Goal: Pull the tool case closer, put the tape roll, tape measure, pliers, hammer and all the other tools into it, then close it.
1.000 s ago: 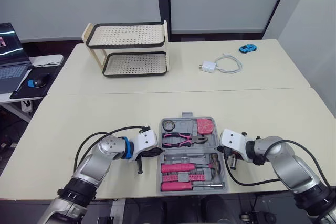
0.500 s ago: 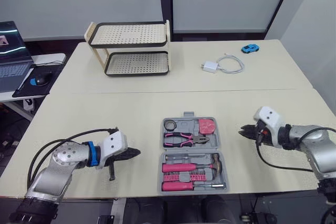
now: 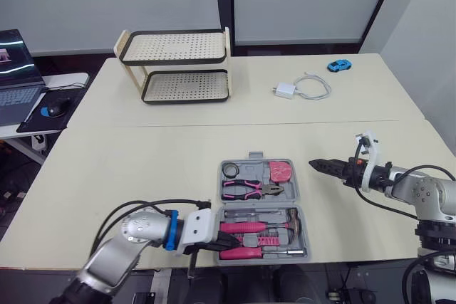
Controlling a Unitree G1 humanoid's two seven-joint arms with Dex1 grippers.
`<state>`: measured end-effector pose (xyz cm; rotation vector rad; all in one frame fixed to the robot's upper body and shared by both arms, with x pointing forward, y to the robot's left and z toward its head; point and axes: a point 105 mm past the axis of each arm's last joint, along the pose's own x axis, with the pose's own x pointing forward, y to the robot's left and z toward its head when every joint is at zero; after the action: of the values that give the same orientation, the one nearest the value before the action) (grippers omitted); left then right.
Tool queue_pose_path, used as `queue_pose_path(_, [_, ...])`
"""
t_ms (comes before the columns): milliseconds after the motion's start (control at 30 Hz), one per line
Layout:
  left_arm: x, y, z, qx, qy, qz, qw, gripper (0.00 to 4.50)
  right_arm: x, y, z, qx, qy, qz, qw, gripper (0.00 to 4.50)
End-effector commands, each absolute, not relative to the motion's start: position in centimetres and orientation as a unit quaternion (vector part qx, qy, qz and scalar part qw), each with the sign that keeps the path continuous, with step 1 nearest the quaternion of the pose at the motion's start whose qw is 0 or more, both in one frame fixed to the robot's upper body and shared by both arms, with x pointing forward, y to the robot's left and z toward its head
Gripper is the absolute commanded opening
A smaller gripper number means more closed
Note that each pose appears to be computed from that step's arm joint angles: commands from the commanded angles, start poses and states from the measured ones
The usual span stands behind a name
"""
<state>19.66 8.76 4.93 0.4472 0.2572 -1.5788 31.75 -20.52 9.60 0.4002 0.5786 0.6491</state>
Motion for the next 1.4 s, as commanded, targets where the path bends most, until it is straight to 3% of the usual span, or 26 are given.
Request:
queue_pose_path(33, [19.8, 7.7, 4.2, 0.218, 0.1, -0.708, 0.665, 0.0, 31.6, -19.8, 10.4, 0.219, 0.265, 0.33, 0.879, 4.46])
queue_pose_path(800, [20.1, 7.1, 0.7, 0.257, 0.175, -0.668, 0.676, 0.0, 32.4, -17.4, 7.0, 0.28, 0.317, 0.328, 0.845, 4.46])
queue_pose_path(1133, [20.3, 7.7, 0.3, 0.282, 0.185, -0.663, 0.669, 0.0, 34.6, -14.9, 5.1, 0.3, 0.341, 0.328, 0.828, 4.46])
queue_pose_path(1400, [20.3, 7.9, 0.1, 0.295, 0.188, -0.661, 0.664, 0.0, 36.6, -12.7, 5.5, 0.334, 0.305, 0.35, 0.82, 4.46])
